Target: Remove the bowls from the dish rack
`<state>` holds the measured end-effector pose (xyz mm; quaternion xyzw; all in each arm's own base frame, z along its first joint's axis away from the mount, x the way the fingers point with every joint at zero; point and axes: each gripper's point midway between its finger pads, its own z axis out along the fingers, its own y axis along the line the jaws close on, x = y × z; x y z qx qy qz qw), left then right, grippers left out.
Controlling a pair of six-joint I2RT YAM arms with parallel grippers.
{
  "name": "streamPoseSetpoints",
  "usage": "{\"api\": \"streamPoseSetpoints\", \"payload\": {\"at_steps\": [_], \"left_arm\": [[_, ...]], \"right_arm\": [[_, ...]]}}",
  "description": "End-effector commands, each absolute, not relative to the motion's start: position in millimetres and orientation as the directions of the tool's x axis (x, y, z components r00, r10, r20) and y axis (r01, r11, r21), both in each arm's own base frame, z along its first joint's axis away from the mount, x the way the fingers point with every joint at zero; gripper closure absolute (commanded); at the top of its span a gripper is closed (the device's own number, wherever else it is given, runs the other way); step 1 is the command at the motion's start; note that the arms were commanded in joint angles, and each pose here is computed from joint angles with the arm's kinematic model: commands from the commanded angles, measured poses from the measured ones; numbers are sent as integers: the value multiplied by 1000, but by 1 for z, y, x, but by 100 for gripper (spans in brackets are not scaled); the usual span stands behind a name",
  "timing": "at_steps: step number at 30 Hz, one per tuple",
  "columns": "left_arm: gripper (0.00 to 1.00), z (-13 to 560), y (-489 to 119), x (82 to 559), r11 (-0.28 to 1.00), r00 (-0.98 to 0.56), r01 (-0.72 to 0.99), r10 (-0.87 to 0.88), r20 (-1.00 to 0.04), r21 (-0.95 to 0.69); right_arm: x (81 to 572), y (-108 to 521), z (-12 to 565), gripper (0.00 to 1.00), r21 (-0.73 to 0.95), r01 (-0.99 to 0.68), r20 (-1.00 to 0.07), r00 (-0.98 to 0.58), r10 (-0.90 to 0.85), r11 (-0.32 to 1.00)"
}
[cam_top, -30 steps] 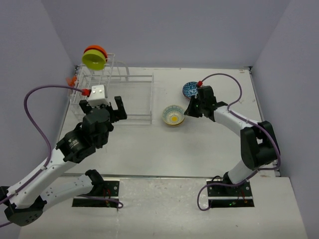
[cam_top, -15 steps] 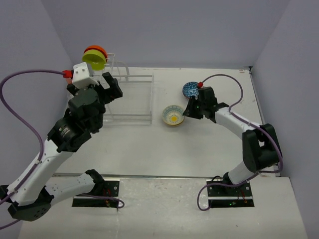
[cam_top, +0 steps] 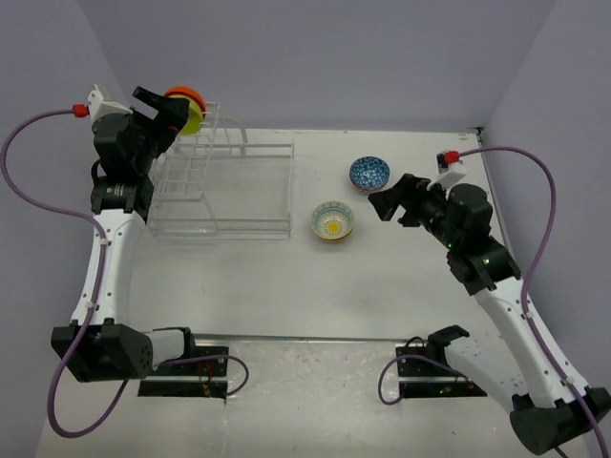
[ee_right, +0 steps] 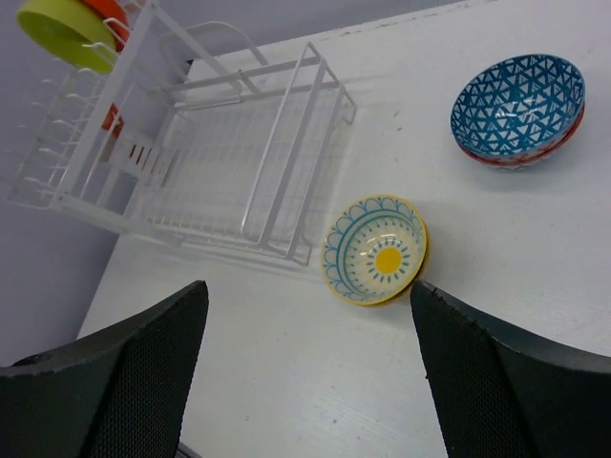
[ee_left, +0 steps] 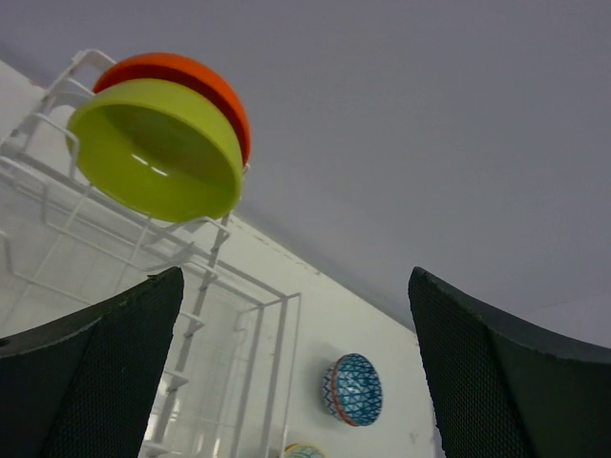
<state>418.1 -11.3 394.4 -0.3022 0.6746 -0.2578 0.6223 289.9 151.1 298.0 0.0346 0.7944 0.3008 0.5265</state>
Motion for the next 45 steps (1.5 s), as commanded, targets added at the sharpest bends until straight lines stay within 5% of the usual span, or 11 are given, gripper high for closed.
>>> {"api": "streamPoseSetpoints", "payload": {"at_steps": [1, 9, 29, 38, 45], "left_arm": [[0, 436, -30, 426, 540, -28, 123, -837, -547, -833], [0, 395, -5, 452, 368, -5, 9, -930, -368, -930], [14, 358, 28, 513, 333, 97, -64, -936, -338, -941], [26, 342, 45, 527, 343, 148, -130, -921, -361, -930], [53, 346, 43, 532, 335, 144, -103, -927, -347, -937]], "right_arm": [[265, 152, 281, 13, 513, -291, -803, -495, 331, 807], [234, 150, 284, 13, 520, -354, -814, -481, 326, 777], [213, 148, 291, 14, 515, -414, -834, -443, 328, 751], [213, 147, 289, 15, 504, -416, -840, -440, 317, 757], [214, 147, 288, 15, 503, -415, -840, -440, 317, 758]]}}
